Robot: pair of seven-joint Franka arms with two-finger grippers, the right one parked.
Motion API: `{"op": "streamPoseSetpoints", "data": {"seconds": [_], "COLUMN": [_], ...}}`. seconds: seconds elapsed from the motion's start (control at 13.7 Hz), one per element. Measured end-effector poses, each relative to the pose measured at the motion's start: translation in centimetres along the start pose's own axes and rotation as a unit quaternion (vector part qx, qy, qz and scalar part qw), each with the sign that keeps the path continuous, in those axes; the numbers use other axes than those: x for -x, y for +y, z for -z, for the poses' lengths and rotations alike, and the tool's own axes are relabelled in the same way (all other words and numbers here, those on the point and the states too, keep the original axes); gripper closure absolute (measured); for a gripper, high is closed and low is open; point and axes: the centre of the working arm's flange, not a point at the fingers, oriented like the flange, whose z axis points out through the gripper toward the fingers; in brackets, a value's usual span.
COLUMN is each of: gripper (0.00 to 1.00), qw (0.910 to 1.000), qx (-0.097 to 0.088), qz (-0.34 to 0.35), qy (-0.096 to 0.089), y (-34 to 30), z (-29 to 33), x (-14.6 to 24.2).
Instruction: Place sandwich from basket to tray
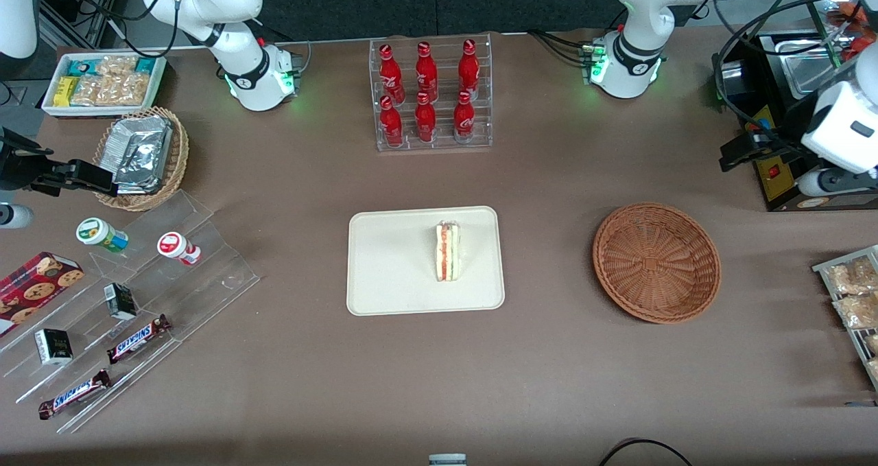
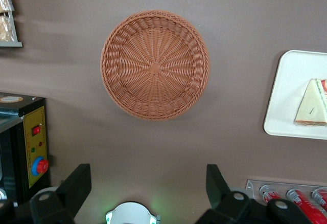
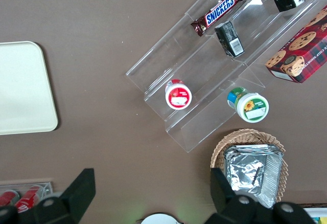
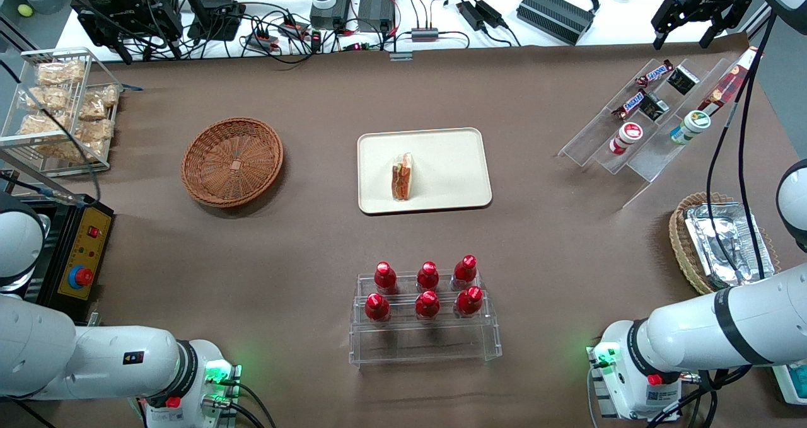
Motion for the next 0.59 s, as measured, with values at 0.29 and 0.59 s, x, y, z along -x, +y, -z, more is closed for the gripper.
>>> {"op": "streamPoseSetpoints", "data": {"seconds": [0.29, 0.59], "gripper": [0.0, 0.0], "qw": [1.0, 0.9997], "qx": [0.002, 0.003], "qz": [-0.003, -0.019], "qy": [0.009, 0.013], "y": [-2.1, -2.8], "z": [1.0, 1.4], "x": [0.6, 0.9]}}
